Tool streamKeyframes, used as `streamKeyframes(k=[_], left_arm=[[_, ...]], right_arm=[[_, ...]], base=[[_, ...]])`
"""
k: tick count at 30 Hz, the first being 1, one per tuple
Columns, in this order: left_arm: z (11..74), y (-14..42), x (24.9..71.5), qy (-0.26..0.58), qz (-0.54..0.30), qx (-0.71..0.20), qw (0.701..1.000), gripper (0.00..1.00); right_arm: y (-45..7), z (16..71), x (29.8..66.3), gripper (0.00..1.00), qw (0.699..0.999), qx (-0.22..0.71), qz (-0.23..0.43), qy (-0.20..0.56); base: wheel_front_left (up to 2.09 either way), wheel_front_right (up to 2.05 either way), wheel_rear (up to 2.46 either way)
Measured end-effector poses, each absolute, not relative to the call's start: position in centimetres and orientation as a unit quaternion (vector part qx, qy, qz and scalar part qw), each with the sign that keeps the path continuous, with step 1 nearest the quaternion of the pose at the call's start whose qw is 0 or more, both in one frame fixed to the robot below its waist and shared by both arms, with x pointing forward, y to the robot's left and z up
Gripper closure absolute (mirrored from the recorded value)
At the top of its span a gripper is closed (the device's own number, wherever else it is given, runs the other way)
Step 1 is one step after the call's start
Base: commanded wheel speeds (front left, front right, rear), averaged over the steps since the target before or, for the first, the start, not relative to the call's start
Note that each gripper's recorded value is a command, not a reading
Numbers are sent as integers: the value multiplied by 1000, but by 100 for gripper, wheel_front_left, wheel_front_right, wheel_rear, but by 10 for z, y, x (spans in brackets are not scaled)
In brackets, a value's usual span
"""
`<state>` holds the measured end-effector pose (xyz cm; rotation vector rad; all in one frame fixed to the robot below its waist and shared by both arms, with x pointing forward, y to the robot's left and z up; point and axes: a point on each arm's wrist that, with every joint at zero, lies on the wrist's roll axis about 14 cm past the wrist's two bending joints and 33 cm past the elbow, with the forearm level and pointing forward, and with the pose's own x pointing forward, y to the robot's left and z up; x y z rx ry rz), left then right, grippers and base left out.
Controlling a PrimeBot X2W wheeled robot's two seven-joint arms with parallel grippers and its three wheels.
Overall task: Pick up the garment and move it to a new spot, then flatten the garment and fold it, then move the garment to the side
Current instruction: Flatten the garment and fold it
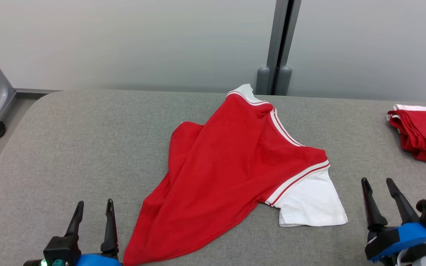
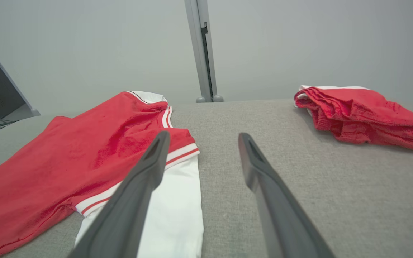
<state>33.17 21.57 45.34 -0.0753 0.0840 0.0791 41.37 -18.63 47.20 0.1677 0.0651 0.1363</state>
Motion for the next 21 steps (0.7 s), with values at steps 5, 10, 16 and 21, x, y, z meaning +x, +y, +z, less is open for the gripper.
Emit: streamKeyframes(k=[5,10,16,21], left_arm=[[448,213,331,51,33,-26,998,0],[439,209,329,66,24,-19,997,0],[433,207,329,77,14,-9,997,0],[433,201,332,79,3,-6,997,0]], right_arm=[[-180,480,385,0,995,83,57,7],[-176,468,361,0,995,86,47,22],[-172,462,348,0,996,73,49,30],[-171,461,344,0,996,70,49,31]], base=[[0,0,0],[0,0,0],[0,0,0],[0,0,0]])
